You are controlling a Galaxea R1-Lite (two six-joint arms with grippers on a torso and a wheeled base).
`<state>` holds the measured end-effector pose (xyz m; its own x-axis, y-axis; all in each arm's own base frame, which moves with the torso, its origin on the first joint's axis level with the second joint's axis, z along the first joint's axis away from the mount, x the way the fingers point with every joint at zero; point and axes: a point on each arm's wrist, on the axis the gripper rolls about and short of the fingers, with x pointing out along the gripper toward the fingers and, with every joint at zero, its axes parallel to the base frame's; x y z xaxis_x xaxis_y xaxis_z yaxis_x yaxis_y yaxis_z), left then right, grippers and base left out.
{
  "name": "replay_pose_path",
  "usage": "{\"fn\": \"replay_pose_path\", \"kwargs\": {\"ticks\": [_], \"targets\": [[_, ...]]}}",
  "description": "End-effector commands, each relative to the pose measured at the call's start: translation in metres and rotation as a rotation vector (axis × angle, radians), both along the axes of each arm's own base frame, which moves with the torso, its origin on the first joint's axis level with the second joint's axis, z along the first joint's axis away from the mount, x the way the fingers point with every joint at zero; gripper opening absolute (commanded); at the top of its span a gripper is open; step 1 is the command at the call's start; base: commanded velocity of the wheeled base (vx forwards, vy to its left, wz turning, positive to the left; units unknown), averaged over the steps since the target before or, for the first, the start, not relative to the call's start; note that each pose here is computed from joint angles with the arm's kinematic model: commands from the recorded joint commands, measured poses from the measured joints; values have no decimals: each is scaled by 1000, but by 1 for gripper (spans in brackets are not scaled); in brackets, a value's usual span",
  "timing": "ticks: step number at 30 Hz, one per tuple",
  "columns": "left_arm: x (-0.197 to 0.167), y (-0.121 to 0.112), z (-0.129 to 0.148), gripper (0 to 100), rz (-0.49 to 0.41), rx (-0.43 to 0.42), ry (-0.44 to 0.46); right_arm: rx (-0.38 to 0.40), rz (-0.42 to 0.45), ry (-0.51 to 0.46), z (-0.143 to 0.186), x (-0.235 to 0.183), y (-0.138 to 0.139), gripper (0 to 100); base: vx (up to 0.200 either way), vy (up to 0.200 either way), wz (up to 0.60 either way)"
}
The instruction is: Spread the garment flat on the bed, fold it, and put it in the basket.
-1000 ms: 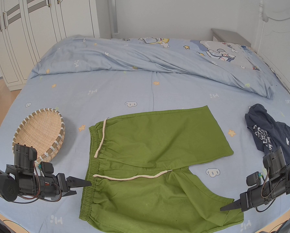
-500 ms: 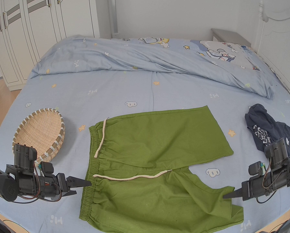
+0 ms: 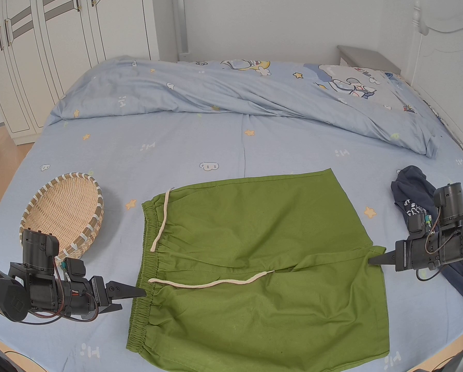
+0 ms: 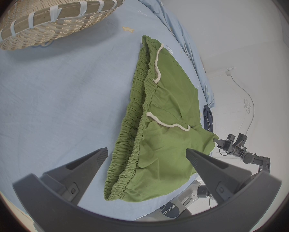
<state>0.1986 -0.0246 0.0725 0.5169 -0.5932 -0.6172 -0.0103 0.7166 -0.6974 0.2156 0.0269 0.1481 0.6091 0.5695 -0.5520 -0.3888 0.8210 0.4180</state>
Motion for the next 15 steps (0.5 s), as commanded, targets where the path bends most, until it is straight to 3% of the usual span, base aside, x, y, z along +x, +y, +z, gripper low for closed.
{"fn": "replay_pose_path", "kwargs": {"ticks": [1,15], "targets": [[0,0,0,100,1,0,1,-7,-35,5,-2,7,-8,0,0,0,0],[0,0,0,100,0,-1,1,-69,-119,79,-28,20,-35,0,0,0,0]]}}
